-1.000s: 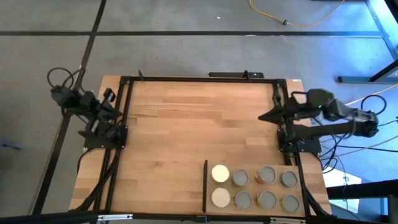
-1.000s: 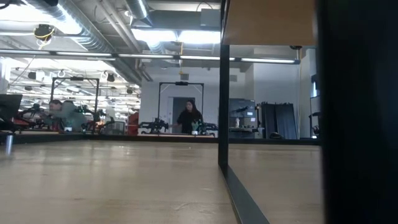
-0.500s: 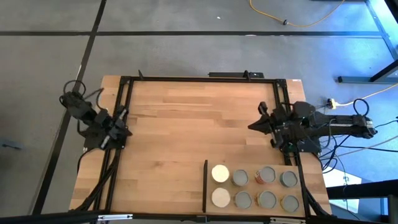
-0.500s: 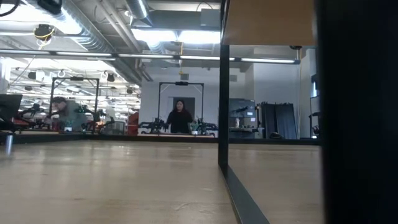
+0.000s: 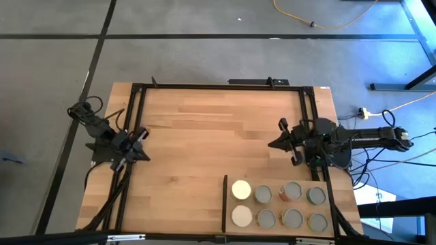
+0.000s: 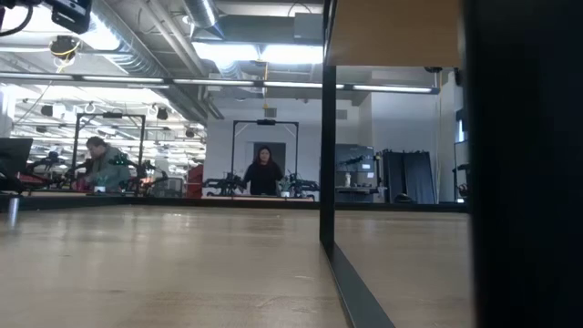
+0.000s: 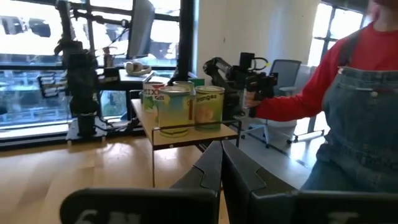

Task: Pick and place cans onto a shelf
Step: Return to Home Position

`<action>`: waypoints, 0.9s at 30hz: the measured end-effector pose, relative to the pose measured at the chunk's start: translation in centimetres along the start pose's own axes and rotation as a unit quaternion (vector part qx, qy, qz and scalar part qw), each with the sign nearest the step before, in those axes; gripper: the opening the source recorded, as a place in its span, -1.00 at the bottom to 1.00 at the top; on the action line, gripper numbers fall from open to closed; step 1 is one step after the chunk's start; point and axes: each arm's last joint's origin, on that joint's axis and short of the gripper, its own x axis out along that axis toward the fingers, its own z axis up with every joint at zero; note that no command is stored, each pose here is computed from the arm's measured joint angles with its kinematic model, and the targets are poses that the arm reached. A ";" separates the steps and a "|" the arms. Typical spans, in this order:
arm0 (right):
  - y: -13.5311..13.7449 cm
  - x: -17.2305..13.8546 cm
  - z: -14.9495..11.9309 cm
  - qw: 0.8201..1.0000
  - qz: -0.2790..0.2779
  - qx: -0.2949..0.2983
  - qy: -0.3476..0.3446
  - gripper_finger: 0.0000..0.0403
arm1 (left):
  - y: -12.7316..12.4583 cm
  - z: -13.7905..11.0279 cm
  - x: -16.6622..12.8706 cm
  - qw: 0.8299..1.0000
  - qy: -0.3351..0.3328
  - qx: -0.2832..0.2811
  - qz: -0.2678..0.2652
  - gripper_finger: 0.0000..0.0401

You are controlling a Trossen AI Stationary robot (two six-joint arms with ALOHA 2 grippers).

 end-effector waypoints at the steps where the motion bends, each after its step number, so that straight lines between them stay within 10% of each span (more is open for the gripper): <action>1: 0.0 -0.1 -0.4 1.000 0.000 0.000 0.002 -0.99 | 0.0 0.0 0.0 1.000 -0.001 0.002 -0.005 -1.00; 27: -0.1 -1.4 -4.6 1.000 0.002 -0.004 -0.020 -0.99 | -0.3 -0.3 0.0 0.996 0.012 0.069 -0.061 -1.00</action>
